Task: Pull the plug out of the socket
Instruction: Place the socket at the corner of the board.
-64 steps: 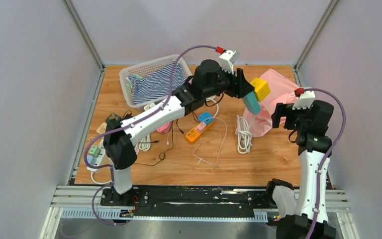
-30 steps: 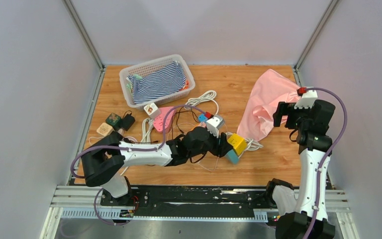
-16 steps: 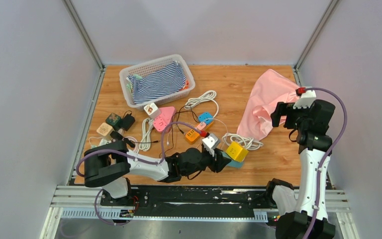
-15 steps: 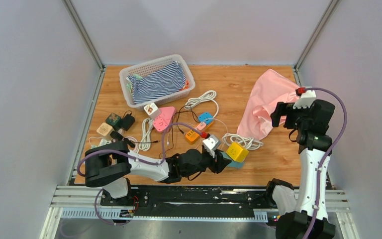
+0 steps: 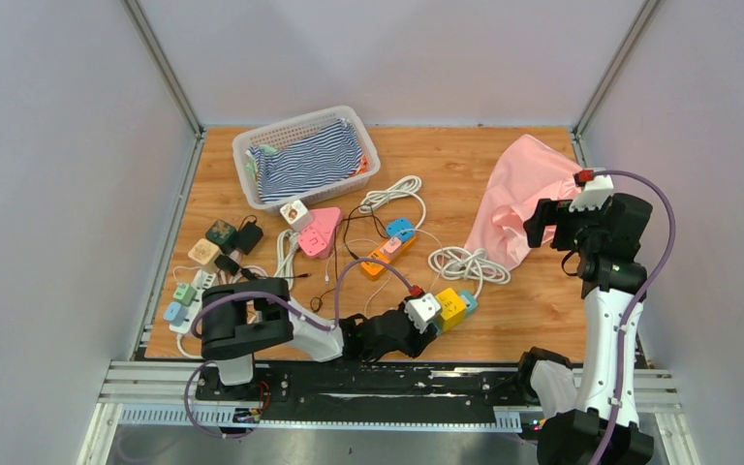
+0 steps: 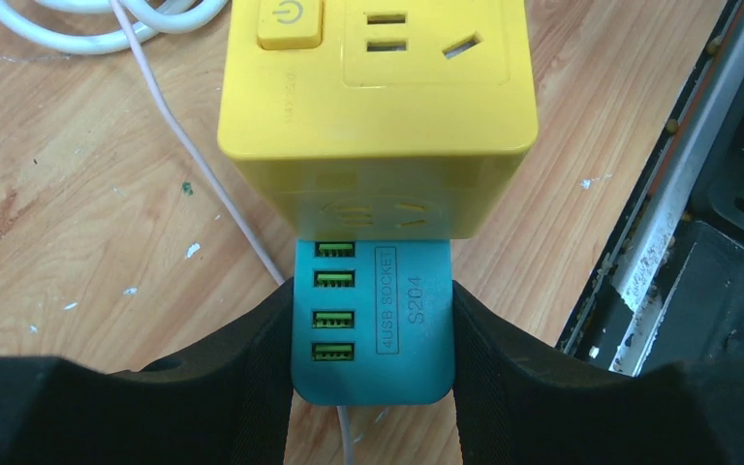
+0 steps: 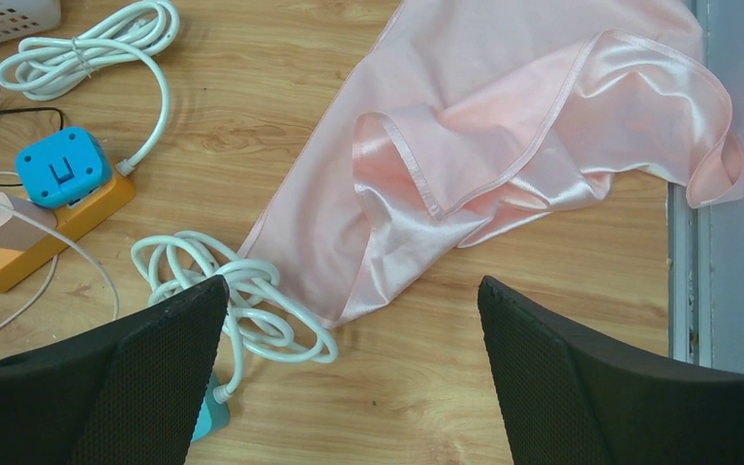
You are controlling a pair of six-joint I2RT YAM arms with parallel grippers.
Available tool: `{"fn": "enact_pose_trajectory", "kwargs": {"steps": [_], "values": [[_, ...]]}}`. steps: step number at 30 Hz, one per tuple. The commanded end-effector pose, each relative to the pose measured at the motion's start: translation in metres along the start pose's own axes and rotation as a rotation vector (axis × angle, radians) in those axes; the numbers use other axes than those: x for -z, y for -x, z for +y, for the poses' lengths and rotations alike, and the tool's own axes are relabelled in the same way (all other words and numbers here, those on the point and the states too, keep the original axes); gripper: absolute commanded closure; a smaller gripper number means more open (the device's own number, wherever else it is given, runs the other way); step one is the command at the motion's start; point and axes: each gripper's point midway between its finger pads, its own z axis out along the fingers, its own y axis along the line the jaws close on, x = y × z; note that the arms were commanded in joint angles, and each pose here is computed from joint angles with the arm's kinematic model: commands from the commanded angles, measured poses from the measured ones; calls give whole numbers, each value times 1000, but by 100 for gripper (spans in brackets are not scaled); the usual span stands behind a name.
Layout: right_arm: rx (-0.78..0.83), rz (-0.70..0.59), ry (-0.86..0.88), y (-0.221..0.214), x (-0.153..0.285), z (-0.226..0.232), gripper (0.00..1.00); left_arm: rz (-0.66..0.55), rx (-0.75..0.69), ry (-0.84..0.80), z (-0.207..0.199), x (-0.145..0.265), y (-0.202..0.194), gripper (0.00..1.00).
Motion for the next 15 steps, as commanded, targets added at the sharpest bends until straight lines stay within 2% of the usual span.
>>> {"fn": "enact_pose_trajectory", "kwargs": {"steps": [1,8,10,15], "values": [[14,-7,28,-2,-1,2,0,40,-52,92,19,-5,-14,55],[70,-7,195,-7,1,29,0,21,-49,81,16,-4,-5,7],[82,-9,261,-9,2,40,1,12,-47,65,14,0,-1,1],[106,-15,366,-11,5,57,2,-42,-43,3,5,16,22,0]]}}
